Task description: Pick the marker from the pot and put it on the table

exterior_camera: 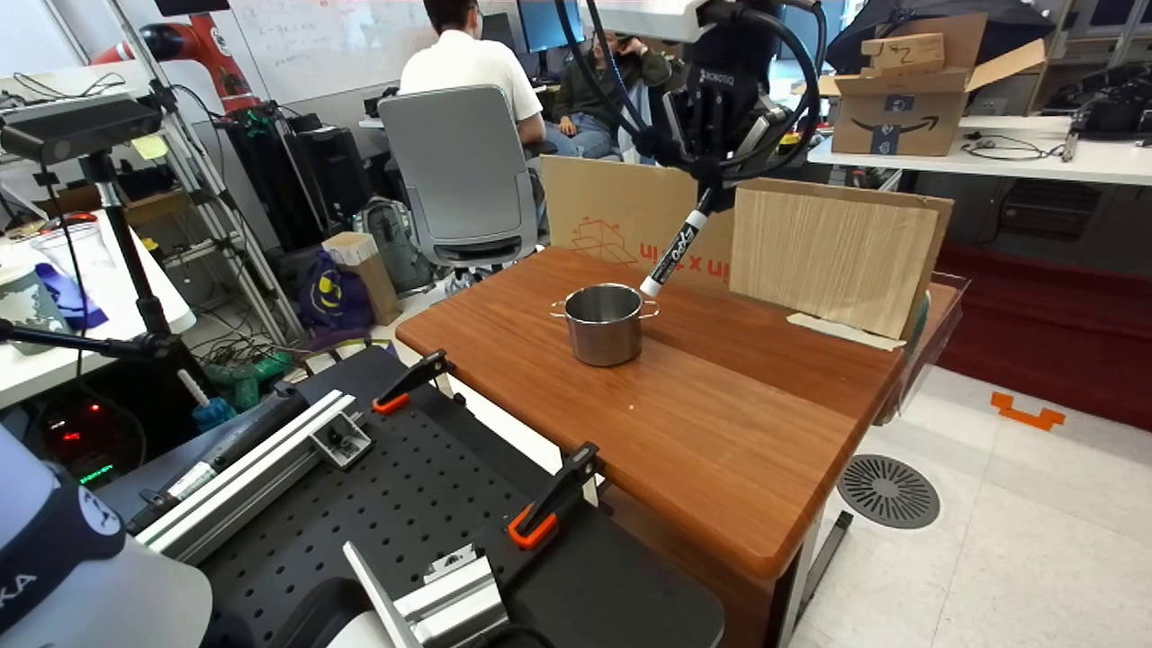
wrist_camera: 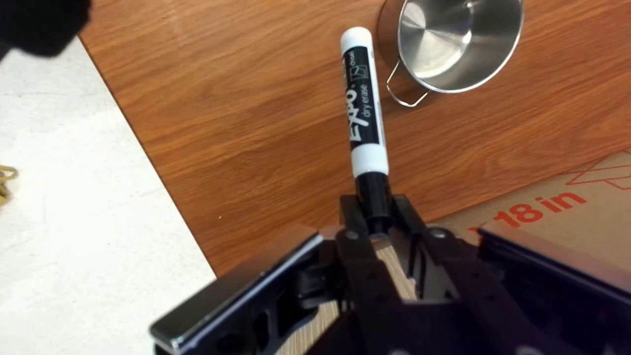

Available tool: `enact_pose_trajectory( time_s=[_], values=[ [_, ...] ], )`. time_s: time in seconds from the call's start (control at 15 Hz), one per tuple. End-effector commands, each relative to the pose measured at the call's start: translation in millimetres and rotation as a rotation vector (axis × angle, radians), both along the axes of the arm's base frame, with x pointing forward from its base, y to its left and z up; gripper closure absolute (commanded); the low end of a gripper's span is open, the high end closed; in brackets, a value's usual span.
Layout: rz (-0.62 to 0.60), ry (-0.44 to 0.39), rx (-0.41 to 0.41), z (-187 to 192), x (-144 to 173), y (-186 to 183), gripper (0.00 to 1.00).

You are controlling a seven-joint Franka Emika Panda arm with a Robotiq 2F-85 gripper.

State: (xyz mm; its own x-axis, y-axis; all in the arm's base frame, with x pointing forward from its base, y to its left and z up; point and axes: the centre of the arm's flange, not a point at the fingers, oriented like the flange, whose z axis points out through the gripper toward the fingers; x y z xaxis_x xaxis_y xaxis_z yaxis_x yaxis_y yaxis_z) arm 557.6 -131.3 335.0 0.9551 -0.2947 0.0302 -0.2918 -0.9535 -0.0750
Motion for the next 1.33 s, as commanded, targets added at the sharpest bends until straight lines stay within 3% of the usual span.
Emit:
enact_pose_trajectory(
  time_s=[0.0,0.6,1.27],
  values=[
    [-0.001,-0.007,0.030,-17,14,-3,0.95],
    [-0.028,0.038,0.002,-96,65,-25,0.95],
    [-0.065,0.055,-0.018,-147,102,-66,0.95]
  ],
)
